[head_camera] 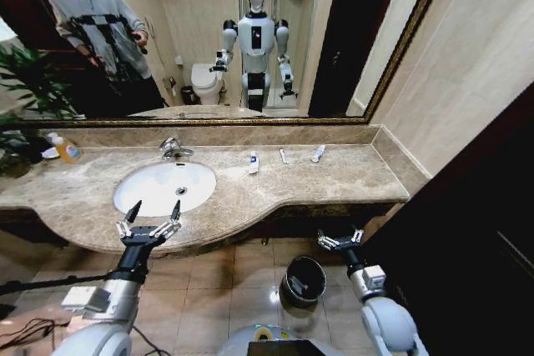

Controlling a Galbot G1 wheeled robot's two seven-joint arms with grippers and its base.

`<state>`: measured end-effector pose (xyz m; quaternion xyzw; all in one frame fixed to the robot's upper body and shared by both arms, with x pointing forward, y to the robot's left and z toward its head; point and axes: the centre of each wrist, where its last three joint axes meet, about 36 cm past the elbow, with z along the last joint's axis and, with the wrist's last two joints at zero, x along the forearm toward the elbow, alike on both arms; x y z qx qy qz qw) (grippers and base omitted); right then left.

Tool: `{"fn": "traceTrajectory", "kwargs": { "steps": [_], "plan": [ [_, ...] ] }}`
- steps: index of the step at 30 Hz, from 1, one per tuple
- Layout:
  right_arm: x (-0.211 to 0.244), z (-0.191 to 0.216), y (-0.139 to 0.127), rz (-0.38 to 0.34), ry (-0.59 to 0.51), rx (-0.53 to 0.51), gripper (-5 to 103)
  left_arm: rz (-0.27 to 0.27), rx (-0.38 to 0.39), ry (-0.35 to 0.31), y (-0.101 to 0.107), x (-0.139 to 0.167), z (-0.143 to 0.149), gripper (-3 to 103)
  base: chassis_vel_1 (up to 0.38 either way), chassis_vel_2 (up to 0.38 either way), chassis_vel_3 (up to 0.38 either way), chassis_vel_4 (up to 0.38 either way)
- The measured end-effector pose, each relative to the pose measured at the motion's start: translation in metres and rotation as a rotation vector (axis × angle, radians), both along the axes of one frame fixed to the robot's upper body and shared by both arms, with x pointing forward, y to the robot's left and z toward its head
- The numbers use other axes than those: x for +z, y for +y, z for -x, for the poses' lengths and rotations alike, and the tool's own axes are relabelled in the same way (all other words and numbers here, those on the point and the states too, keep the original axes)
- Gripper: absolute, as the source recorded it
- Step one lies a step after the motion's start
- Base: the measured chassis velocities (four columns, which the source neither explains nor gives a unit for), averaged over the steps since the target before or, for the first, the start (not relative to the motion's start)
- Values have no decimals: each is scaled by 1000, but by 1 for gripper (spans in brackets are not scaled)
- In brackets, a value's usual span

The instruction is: Pick up the trash from the sink and place it in the trash bin.

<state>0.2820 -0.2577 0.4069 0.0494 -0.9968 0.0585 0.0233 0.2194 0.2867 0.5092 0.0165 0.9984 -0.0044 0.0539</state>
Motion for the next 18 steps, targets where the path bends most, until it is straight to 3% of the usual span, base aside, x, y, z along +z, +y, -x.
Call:
{"fn": "traceTrajectory", "kwargs": {
  "steps": [10, 18],
  "plan": [
    [15, -59, -4, -48, -33, 32, 100, 0, 0, 0, 0, 0, 0, 100, 0, 0, 0, 0],
    [23, -136, -4, -57, -63, 12, 100, 0, 0, 0, 0, 0, 0, 100, 0, 0, 0, 0]
  ]
}}
